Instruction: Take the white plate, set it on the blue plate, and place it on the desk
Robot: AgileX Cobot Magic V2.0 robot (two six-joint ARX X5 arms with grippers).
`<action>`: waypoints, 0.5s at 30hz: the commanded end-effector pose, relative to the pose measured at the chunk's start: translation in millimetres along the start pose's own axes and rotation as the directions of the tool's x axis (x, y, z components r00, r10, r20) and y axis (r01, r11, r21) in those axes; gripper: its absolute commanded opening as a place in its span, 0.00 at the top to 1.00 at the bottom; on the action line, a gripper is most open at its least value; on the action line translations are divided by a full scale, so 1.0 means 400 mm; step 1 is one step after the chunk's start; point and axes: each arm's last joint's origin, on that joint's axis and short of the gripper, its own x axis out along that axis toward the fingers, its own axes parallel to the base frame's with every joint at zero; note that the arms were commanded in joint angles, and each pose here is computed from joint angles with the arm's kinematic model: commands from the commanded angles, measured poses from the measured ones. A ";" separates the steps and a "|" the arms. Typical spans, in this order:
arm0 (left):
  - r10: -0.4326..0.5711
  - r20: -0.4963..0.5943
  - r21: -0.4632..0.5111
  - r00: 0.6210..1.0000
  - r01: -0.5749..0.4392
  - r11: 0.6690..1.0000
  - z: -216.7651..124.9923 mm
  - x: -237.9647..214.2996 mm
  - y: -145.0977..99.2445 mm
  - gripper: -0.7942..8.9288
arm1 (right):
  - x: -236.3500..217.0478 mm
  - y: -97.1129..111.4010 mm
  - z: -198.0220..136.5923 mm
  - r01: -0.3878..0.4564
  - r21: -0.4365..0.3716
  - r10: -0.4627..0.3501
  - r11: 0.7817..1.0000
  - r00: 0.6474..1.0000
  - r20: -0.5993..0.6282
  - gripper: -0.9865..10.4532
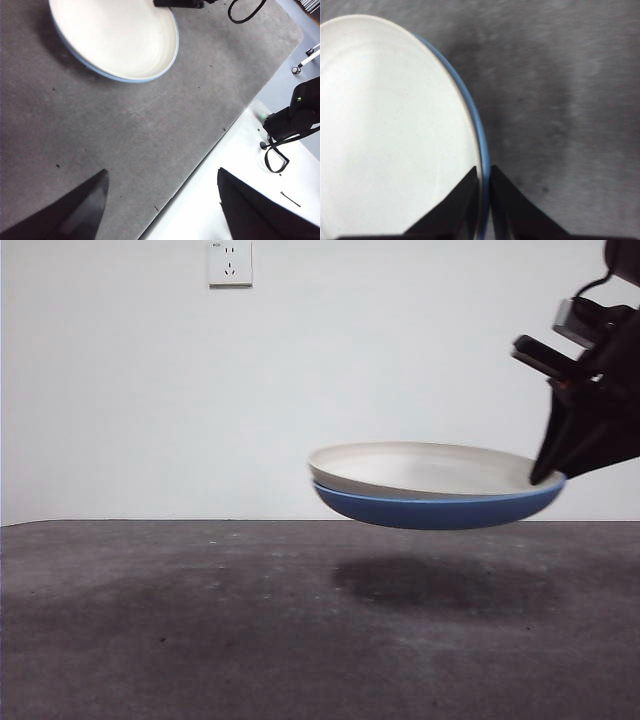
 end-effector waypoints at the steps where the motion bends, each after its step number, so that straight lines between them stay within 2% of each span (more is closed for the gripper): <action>1: -0.007 0.017 0.027 1.000 0.006 1.000 0.008 -0.004 -0.005 0.57 | 0.012 0.040 0.014 -0.023 -0.008 0.023 1.000 0.999 0.028 0.90; 9: -0.007 0.017 0.030 1.000 0.006 1.000 0.008 -0.004 -0.005 0.57 | 0.081 0.098 0.001 -0.039 -0.031 0.039 0.999 0.999 -0.011 0.90; 15: -0.006 0.016 0.029 1.000 0.006 1.000 0.007 -0.004 -0.004 0.57 | 0.153 0.116 -0.005 -0.037 -0.025 0.036 0.999 0.998 -0.046 0.90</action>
